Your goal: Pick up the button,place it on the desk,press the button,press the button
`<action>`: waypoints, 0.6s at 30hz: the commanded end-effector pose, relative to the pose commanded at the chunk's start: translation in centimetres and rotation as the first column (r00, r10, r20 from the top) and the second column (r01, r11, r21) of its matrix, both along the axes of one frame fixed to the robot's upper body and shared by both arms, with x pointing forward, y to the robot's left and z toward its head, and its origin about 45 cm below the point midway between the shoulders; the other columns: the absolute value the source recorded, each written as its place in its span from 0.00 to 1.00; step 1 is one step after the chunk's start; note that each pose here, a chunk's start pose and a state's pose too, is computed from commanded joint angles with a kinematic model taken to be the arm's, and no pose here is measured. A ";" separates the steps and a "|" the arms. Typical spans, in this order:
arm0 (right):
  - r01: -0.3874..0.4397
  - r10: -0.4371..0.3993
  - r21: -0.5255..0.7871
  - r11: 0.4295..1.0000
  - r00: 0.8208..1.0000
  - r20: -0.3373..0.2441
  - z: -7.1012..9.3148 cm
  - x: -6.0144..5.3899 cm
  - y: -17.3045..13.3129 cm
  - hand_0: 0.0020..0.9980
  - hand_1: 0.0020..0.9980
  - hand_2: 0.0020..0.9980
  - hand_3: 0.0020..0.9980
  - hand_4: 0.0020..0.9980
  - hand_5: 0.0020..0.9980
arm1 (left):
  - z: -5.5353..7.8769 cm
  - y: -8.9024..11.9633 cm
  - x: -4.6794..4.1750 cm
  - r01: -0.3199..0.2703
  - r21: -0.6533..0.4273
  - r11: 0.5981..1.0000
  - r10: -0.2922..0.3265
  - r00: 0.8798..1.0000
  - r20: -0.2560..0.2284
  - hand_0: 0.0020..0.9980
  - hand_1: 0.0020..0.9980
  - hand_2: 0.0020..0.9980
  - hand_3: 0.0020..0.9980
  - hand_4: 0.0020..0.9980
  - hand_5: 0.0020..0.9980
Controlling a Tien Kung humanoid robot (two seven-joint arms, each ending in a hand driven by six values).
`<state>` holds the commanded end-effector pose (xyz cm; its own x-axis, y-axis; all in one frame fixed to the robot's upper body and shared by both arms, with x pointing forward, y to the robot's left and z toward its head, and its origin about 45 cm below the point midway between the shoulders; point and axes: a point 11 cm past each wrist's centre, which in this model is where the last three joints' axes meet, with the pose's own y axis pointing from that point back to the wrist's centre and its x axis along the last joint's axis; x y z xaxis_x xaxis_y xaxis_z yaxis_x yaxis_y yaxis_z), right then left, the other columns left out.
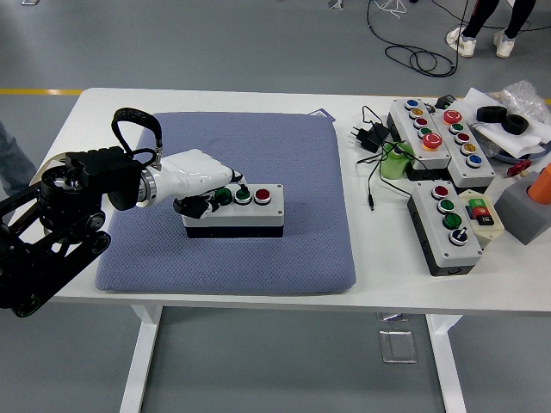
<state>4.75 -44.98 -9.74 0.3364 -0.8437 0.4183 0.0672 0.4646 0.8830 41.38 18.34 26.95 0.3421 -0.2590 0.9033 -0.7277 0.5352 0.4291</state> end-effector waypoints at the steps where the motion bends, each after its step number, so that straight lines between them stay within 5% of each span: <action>1: 0.001 -0.001 0.000 1.000 1.000 0.001 0.0 0.0 0.0 0.64 0.46 0.62 0.57 0.31 0.23 | 0.0 0.0 0.00 0.001 0.000 1.000 -0.001 1.000 0.000 0.02 0.00 0.00 0.81 0.19 0.00; 18: 0.002 -0.002 0.000 1.000 1.000 0.001 0.0 0.0 0.0 0.64 0.46 0.62 0.57 0.31 0.23 | -2.1 0.1 0.11 -0.004 0.075 0.997 0.007 0.999 -0.044 0.03 0.00 0.00 0.82 0.22 0.00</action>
